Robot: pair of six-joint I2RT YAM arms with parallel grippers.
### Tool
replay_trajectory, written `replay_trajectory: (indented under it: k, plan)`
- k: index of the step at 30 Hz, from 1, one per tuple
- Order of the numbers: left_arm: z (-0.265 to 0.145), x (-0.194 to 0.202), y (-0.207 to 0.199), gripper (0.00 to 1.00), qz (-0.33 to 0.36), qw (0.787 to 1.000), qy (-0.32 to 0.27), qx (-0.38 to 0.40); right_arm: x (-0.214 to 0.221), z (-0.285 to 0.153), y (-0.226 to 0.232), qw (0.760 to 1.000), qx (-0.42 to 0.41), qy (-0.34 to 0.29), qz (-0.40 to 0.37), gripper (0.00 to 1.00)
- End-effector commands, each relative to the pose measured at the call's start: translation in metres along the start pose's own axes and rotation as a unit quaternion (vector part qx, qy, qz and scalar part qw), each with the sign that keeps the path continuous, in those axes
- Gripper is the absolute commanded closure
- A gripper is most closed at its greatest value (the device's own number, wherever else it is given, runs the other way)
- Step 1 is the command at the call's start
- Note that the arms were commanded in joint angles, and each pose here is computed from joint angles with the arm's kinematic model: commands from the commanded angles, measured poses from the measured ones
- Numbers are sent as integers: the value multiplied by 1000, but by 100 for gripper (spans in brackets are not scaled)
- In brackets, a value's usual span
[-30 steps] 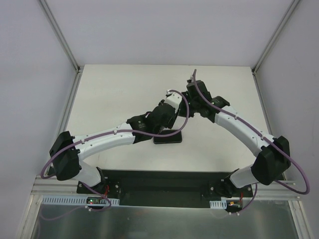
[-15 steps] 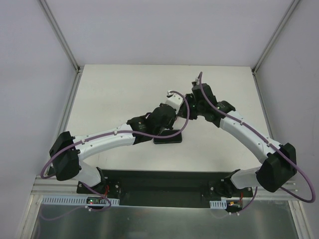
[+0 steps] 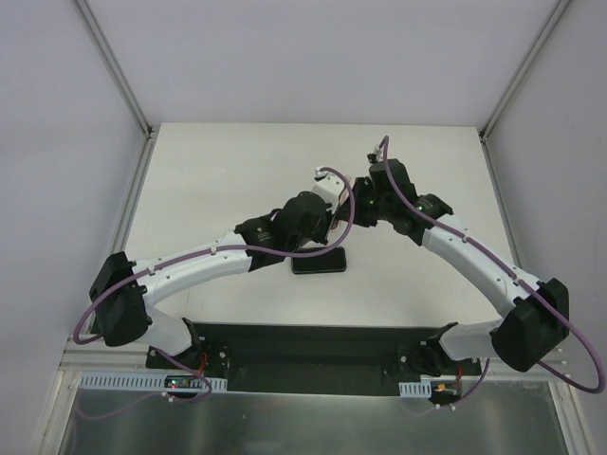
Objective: Take the phone out of the phone case
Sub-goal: Remove the phone case from the phone.
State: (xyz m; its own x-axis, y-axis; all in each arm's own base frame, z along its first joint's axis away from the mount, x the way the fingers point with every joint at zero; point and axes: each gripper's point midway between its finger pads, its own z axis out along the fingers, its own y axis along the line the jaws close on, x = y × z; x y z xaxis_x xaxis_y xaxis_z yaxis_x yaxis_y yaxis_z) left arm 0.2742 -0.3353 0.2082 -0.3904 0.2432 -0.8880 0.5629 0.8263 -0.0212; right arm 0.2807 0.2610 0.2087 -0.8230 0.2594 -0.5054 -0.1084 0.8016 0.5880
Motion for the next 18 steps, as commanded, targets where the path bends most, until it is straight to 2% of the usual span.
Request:
replay_trajectory:
  k: [1,7,18]
  plan:
    - [9,18,21,80,7,999,39,-32,-13,-47,64,991,-131,-22,-35,98]
    - [13,22,22,73,9,998,47,-34,-13,-50,70,989,-140,-23,-39,99]
    - [19,30,42,69,11,996,59,-69,-11,-61,71,988,-147,-25,-50,99]
